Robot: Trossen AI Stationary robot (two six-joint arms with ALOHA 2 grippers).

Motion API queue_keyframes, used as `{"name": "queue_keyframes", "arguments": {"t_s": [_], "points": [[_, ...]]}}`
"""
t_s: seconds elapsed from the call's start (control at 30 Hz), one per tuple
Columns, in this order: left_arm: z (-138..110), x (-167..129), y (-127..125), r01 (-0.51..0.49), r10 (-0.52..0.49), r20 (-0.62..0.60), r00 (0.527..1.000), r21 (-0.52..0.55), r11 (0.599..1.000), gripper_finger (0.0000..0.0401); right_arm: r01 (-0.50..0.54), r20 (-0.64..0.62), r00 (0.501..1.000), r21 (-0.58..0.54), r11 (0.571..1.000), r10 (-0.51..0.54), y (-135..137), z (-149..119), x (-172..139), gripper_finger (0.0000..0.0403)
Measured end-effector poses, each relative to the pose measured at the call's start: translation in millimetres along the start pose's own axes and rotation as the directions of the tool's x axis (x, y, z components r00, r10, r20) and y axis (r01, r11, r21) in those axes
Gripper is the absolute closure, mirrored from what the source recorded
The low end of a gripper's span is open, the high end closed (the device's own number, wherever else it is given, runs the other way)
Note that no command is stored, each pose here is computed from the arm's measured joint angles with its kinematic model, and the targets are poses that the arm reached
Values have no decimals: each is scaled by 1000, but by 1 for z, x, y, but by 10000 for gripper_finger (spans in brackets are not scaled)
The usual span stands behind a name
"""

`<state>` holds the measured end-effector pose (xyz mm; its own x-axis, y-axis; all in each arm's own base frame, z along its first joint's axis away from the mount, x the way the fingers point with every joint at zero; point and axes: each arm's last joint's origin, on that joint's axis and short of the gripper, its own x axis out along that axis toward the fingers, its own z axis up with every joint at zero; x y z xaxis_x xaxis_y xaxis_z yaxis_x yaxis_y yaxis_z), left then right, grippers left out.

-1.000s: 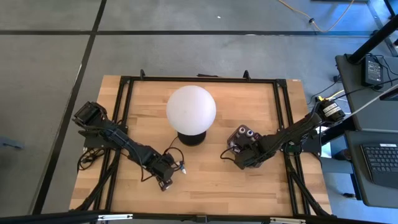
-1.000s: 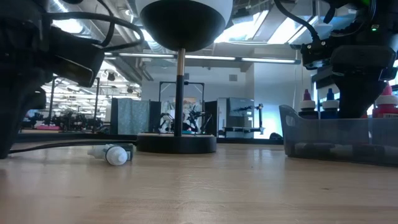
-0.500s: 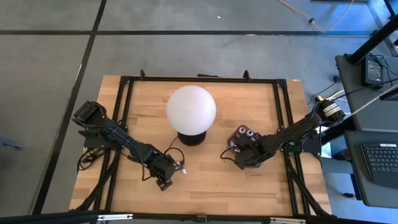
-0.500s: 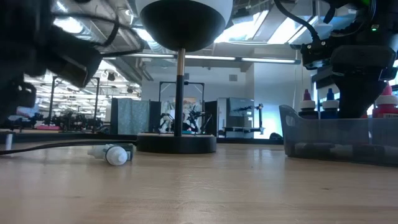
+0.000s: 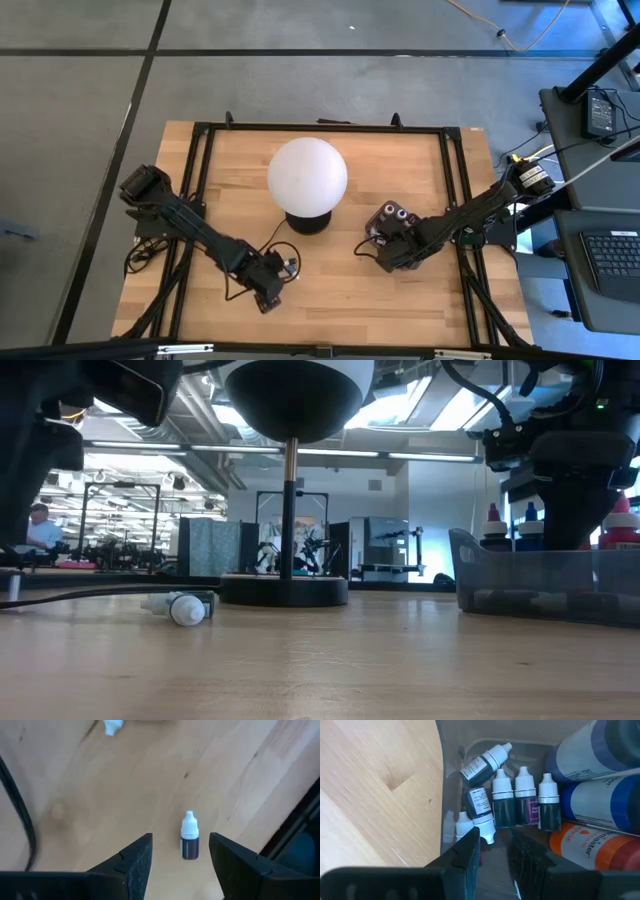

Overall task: Pick & Place food coloring
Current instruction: Put the small pink food coloring bottle into the black container

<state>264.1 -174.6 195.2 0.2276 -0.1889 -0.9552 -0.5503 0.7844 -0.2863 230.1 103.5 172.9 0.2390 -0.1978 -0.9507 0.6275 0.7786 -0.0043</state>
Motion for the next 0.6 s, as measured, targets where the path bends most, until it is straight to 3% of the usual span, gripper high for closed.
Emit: {"name": "queue_keyframes", "arguments": {"t_s": [0.2,0.6], "points": [[-1,6,-8,-7,7,-3,1000,32,999,210,-21,10,1000,7,1000,20,2,1,0,297],[-2,40,-13,-22,23,-140,990,10,1000,210,-28,14,1000,9,1000,28,3,1,0,297]]}}
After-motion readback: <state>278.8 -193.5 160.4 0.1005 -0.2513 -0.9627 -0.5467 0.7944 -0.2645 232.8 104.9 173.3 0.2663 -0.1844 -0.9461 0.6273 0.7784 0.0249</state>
